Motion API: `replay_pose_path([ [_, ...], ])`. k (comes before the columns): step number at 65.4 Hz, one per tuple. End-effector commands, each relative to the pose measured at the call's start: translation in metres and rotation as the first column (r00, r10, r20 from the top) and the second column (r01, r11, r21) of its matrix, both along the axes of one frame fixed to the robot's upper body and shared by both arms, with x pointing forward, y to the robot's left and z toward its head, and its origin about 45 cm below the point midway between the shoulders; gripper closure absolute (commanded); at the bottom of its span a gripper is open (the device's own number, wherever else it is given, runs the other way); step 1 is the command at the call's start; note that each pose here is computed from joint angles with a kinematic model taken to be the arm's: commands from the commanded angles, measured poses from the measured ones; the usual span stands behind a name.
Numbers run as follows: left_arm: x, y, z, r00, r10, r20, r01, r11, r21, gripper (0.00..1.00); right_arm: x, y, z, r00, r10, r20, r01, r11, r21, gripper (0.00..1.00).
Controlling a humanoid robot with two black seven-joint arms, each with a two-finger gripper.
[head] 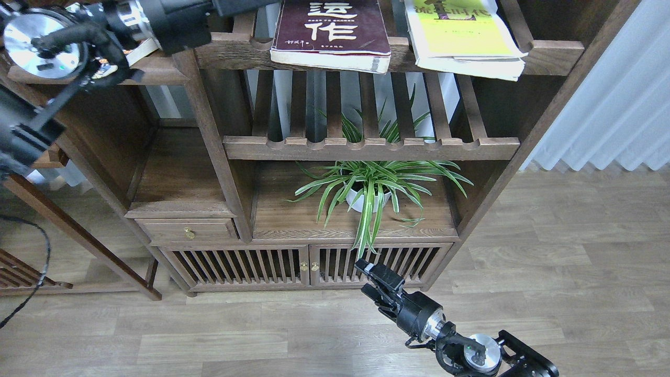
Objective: Organize books on shelf
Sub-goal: 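Withdraw the left arm from the top shelf and lower it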
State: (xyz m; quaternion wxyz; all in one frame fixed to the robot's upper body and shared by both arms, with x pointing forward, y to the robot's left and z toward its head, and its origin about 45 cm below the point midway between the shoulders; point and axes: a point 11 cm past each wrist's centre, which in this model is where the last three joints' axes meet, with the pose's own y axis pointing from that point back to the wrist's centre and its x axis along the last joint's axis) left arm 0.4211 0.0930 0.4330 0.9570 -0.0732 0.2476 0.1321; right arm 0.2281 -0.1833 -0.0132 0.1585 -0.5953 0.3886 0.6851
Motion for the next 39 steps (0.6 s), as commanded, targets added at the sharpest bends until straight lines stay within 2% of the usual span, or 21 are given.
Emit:
replay_pose_path([
  [1,-0.010,-0.028,-0.003,0.998,-0.062,-0.016,0.061,0.998,-0.028,0.00,0.001,-0.003,0.000,1.000,-0.014,0.001,0.014,1.000,0.002,0.01],
  [21,-0.034,-0.090,-0.014,0.980,-0.189,-0.064,0.183,0.979,-0.090,0.01,0.001,-0.007,0.000,0.999,-0.036,-0.002,0.036,0.999,0.004,0.01],
  [26,-0.044,-0.108,-0.031,0.971,-0.220,-0.093,0.211,0.973,-0.098,0.01,-0.007,-0.011,-0.004,0.998,-0.053,-0.020,0.053,0.999,0.006,0.01],
  [39,-0.046,-0.094,-0.085,0.957,-0.184,-0.223,0.160,0.980,-0.121,0.01,-0.010,-0.017,-0.006,0.995,-0.091,-0.028,0.092,0.996,0.013,0.01],
])
